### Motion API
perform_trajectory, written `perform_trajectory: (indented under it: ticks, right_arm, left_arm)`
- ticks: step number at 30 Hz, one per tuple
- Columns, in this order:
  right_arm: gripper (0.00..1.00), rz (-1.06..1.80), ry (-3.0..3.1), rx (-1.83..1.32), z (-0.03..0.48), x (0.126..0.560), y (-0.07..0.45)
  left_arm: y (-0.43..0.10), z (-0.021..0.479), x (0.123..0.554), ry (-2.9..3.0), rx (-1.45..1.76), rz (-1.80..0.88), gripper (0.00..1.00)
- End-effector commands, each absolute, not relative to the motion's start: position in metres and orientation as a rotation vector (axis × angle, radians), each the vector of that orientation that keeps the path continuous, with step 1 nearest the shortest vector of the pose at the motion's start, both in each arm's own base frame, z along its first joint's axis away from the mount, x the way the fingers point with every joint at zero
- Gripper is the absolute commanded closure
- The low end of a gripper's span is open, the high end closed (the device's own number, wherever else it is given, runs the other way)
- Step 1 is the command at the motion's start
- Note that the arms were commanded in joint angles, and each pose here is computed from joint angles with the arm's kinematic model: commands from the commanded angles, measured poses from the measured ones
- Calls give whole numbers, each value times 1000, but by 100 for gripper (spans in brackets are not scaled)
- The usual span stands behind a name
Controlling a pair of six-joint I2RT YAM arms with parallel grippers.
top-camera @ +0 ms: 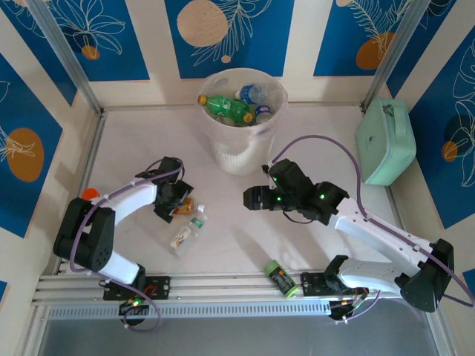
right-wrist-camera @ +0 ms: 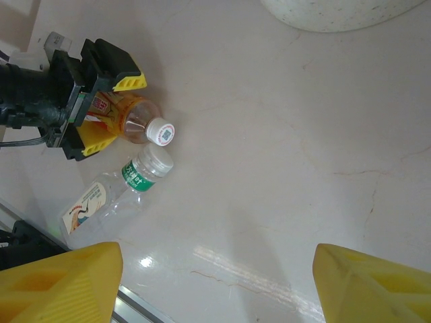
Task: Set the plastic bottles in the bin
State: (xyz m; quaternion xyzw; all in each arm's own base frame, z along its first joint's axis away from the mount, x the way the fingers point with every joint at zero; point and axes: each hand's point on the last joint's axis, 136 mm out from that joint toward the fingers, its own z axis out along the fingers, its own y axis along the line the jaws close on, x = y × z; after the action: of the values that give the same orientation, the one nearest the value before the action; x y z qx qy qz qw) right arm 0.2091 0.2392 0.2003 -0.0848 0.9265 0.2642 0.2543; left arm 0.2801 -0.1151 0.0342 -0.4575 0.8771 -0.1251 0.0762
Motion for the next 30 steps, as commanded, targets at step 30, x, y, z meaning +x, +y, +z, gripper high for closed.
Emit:
perform_trajectory:
  ticks: [30]
  right_arm:
    - [28,1086,2400,-355,320,208,295]
  left_arm:
    - [-177,276,336,2206,-645,-1213,34]
